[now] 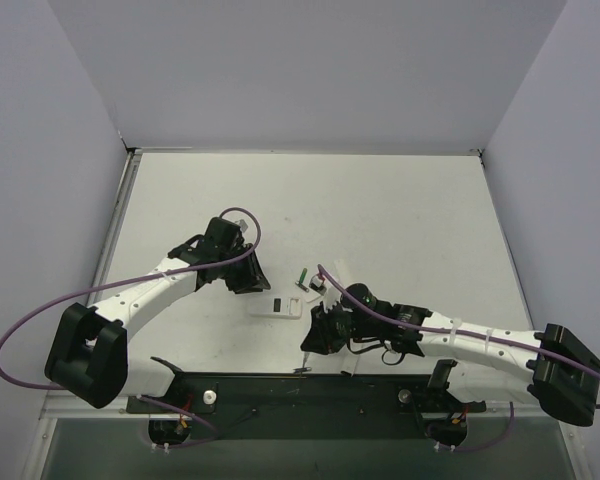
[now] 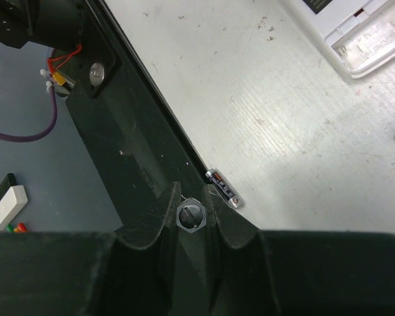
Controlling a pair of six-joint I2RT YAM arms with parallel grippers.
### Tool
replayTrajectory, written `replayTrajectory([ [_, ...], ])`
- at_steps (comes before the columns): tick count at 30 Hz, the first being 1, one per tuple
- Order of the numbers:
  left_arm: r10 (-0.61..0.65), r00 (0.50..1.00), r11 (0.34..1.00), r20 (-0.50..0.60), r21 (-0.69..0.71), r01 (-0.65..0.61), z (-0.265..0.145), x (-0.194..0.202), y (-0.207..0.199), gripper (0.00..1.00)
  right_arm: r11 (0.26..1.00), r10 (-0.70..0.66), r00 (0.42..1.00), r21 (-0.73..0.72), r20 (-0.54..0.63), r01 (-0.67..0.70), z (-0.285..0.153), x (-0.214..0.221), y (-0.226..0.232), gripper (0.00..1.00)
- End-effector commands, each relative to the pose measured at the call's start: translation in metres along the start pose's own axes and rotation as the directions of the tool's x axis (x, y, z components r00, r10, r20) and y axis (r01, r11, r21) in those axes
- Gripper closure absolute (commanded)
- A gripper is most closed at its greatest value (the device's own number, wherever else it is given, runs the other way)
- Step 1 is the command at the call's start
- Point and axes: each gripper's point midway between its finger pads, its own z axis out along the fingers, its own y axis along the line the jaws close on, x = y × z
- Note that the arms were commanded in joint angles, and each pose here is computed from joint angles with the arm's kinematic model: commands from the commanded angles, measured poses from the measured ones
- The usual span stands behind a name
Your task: Unload the batteries from the remote control
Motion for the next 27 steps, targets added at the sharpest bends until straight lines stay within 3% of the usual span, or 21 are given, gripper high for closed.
replayTrajectory([
  [1, 0.020, 1.000, 1.000, 0.023, 0.018, -0.020, -0.002, -0.005, -0.002, 0.62, 0.998, -0.051, 0.998, 0.040, 0.020, 0.050, 0.002, -0.004, -0.007, 1.00],
  [18, 0.011, 1.000, 0.999, 0.013, 0.031, -0.012, 0.001, -0.002, -0.002, 0.62, 0.987, -0.096, 0.995, 0.134, 0.022, 0.092, 0.006, -0.019, -0.018, 1.00],
  [27, 0.013, 1.000, 0.999, 0.021, 0.033, -0.014, -0.003, 0.000, -0.001, 0.62, 0.971, -0.065, 0.992, 0.237, 0.110, 0.037, -0.004, -0.039, -0.042, 1.00],
])
